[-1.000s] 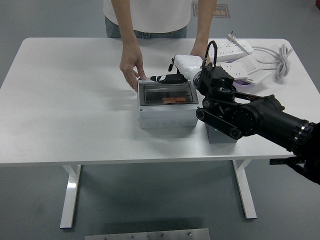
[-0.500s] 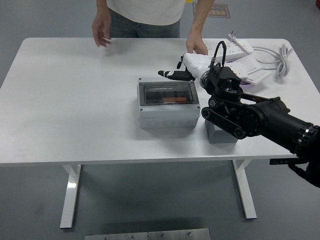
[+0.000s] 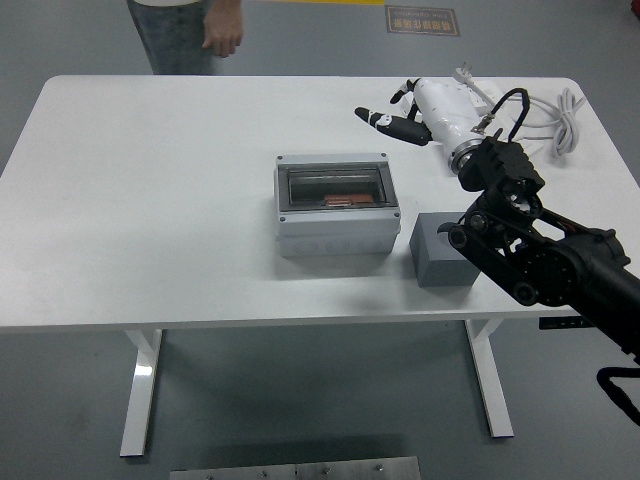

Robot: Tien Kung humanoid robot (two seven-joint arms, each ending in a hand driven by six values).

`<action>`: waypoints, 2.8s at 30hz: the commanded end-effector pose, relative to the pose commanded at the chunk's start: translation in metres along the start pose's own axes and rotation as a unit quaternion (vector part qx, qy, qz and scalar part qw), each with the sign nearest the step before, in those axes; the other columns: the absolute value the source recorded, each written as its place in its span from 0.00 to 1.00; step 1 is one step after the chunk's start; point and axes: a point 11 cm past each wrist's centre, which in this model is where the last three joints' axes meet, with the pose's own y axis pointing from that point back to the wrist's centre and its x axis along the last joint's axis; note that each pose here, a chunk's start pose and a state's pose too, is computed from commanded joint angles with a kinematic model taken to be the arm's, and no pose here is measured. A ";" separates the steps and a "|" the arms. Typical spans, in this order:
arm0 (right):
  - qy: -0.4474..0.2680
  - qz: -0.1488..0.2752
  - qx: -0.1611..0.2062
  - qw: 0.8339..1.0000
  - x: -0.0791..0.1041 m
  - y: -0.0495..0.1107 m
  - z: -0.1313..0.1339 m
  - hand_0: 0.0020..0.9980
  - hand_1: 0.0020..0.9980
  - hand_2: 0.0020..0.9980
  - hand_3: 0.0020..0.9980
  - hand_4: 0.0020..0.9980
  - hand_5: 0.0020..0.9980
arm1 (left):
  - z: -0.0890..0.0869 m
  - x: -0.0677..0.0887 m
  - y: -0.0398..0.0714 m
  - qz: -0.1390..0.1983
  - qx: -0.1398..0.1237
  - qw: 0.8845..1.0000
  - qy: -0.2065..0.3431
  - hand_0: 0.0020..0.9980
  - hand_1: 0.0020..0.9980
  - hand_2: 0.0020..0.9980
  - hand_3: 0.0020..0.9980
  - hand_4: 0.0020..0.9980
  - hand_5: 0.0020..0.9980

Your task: Fetch the battery,place it into the box,close the lid of the box

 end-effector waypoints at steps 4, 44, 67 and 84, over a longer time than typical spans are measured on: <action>-0.087 0.052 -0.004 0.995 0.019 0.008 0.018 0.12 0.27 0.37 0.62 1.00 1.00 | -0.001 -0.003 0.000 -0.002 0.001 1.000 0.000 0.49 0.67 0.52 0.51 0.28 0.00; -0.510 -0.011 0.015 0.860 0.025 0.052 0.097 1.00 0.93 0.92 0.95 1.00 1.00 | -0.002 -0.016 0.000 -0.013 -0.002 1.000 0.008 0.50 0.67 0.52 0.51 0.27 0.00; -0.522 -0.044 -0.002 0.852 0.027 0.056 0.090 1.00 1.00 1.00 1.00 1.00 1.00 | -0.001 -0.018 0.000 -0.012 -0.003 1.000 0.006 0.50 0.67 0.53 0.51 0.27 0.00; -0.545 -0.006 0.009 0.839 0.033 0.055 0.094 1.00 0.95 0.93 0.96 0.74 0.96 | 0.000 -0.017 0.000 -0.009 -0.004 1.000 0.007 0.50 0.67 0.52 0.51 0.26 0.00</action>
